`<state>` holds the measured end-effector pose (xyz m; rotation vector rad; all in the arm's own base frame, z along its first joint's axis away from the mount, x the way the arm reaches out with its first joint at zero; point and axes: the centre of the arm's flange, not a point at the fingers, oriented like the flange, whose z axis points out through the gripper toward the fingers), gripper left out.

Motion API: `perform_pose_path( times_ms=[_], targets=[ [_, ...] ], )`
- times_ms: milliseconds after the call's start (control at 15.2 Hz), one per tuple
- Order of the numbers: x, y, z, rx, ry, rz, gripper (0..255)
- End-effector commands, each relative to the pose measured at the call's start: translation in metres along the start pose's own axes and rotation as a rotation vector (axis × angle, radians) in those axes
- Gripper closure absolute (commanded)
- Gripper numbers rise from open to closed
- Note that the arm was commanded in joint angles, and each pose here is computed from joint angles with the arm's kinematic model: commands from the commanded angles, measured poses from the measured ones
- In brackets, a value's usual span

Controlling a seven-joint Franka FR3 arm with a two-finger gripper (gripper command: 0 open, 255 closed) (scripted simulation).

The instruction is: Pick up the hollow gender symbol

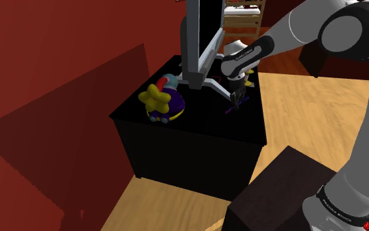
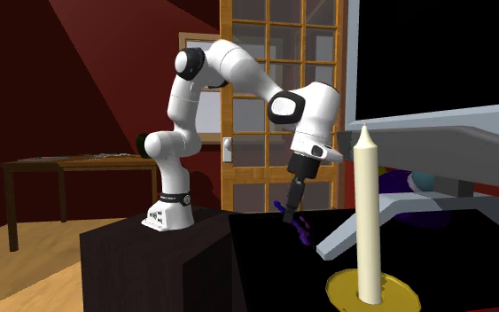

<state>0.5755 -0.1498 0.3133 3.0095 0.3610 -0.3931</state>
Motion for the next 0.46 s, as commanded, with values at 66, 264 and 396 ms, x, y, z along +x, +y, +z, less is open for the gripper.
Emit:
perform_pose_path(
  times_ms=[66, 264, 396],
  targets=[
    [-0.005, 0.001, -0.015, 0.0, 0.0, 0.0, 255],
    [-0.009, 0.002, -0.031, 0.0, 0.0, 0.0, 255],
    [-0.009, 0.002, -0.031, 0.0, 0.0, 0.0, 255]
  ],
)
